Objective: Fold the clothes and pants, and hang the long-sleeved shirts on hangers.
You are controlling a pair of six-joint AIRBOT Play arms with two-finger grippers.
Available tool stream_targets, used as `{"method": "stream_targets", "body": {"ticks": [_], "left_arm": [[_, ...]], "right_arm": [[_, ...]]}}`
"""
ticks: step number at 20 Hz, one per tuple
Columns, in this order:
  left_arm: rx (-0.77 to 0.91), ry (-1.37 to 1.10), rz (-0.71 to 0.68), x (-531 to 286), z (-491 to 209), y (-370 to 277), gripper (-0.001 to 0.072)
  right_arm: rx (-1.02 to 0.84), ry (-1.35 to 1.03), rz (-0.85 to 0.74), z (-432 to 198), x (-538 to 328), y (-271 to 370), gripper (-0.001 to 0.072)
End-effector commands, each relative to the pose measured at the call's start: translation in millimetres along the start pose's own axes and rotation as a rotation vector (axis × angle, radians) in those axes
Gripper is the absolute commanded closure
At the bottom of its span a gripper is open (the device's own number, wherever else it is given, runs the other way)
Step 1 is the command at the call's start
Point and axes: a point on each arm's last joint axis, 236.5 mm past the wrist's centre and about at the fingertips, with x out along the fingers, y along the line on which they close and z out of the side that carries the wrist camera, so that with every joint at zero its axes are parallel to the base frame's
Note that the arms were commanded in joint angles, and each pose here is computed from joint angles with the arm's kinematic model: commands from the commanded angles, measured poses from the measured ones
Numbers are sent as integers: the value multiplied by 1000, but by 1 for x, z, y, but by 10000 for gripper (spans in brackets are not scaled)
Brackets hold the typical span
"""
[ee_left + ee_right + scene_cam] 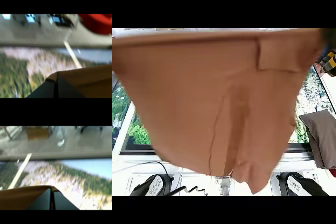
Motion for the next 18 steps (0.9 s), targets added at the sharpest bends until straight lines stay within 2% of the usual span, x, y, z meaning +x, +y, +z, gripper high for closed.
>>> {"method": "stream_targets", "body": {"ticks": [1, 5, 9, 13, 15, 17, 18], "left_arm": [[-102, 305, -132, 87, -111, 35, 698], [-226, 390, -92, 171, -194, 81, 697], [-377, 350, -79, 211, -221, 93, 697], [-343, 395, -48, 206, -234, 103, 698], [-298, 495, -25, 199, -257, 104, 698], [-283, 628, -68, 185, -284, 90, 695], [-279, 677, -98, 178, -293, 83, 605]], "right_arm": [[144, 241, 32, -85, 81, -38, 703], [233, 374, 2, -159, 141, -77, 703], [268, 448, -45, -210, 171, -108, 703], [186, 578, -89, -245, 161, -123, 703], [159, 700, -113, -273, 145, -129, 703], [175, 832, -125, -303, 125, -129, 703], [181, 892, -110, -314, 115, -125, 703]]}}
